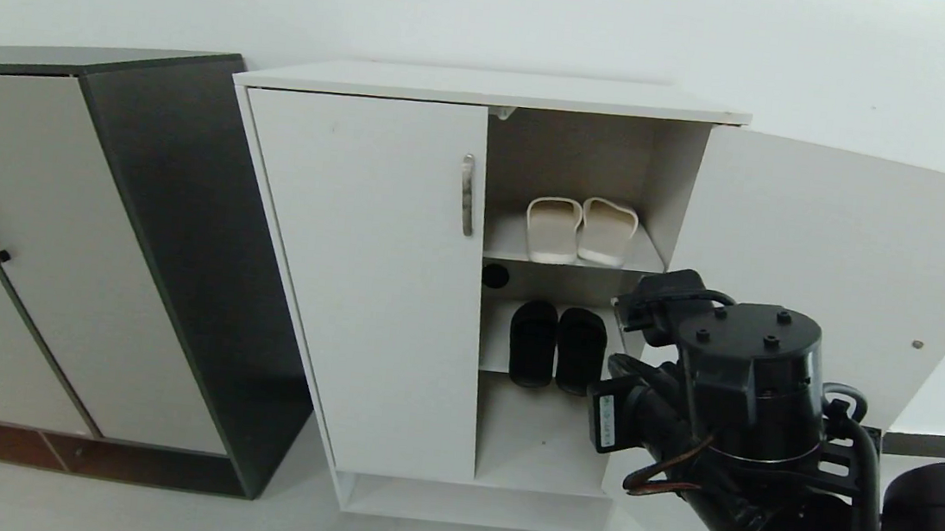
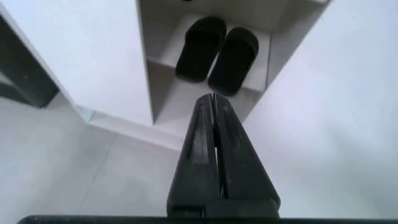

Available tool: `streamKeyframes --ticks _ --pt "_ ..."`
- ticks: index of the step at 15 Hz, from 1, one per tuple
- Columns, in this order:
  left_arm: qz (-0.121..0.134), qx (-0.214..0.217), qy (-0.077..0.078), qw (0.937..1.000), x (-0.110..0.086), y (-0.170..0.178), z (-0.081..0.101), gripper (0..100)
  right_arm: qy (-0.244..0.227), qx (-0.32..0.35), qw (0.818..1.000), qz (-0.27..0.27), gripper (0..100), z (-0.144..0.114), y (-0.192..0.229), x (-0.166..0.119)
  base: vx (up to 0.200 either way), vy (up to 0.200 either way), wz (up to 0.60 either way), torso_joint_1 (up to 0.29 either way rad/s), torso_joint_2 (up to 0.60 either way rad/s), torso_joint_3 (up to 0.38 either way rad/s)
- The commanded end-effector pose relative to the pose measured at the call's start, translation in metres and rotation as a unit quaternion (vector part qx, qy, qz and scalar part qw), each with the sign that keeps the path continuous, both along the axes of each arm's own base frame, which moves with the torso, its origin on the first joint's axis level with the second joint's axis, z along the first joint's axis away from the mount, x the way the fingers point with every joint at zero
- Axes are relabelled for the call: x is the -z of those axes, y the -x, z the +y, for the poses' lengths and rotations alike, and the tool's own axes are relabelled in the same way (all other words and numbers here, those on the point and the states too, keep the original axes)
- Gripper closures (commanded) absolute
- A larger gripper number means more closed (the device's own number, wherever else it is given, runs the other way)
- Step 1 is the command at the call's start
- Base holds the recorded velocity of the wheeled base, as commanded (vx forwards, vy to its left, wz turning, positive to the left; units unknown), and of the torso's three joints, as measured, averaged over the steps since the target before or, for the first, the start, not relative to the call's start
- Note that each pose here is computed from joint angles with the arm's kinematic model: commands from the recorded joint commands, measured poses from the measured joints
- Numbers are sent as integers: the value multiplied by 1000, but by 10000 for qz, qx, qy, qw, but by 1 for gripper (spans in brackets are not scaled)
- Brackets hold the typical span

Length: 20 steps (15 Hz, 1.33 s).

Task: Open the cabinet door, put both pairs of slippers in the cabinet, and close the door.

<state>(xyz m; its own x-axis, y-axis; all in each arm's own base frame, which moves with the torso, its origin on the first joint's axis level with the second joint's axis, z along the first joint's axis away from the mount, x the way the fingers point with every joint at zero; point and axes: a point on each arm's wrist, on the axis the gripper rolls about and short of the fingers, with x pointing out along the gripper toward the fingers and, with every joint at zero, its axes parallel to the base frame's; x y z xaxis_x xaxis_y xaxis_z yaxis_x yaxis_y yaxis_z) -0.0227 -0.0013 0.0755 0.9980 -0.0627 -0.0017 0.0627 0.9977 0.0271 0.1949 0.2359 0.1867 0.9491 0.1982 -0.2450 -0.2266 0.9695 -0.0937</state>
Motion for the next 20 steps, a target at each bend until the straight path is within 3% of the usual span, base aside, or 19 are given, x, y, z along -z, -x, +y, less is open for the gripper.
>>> streamKeyframes --ticks 1,5,20 --pt "7 1 -2 10000 0 0 0 100 16 -5 10000 11 100 0 0 1 -200 0 0 2 7 2" --pt "-1 1 -2 10000 0 0 0 100 46 -41 10000 48 100 0 1 3 -200 0 0 0 5 4" --pt "-1 1 -10 10000 0 0 0 100 115 -103 9998 112 100 0 1 8 0 0 0 0 0 0"
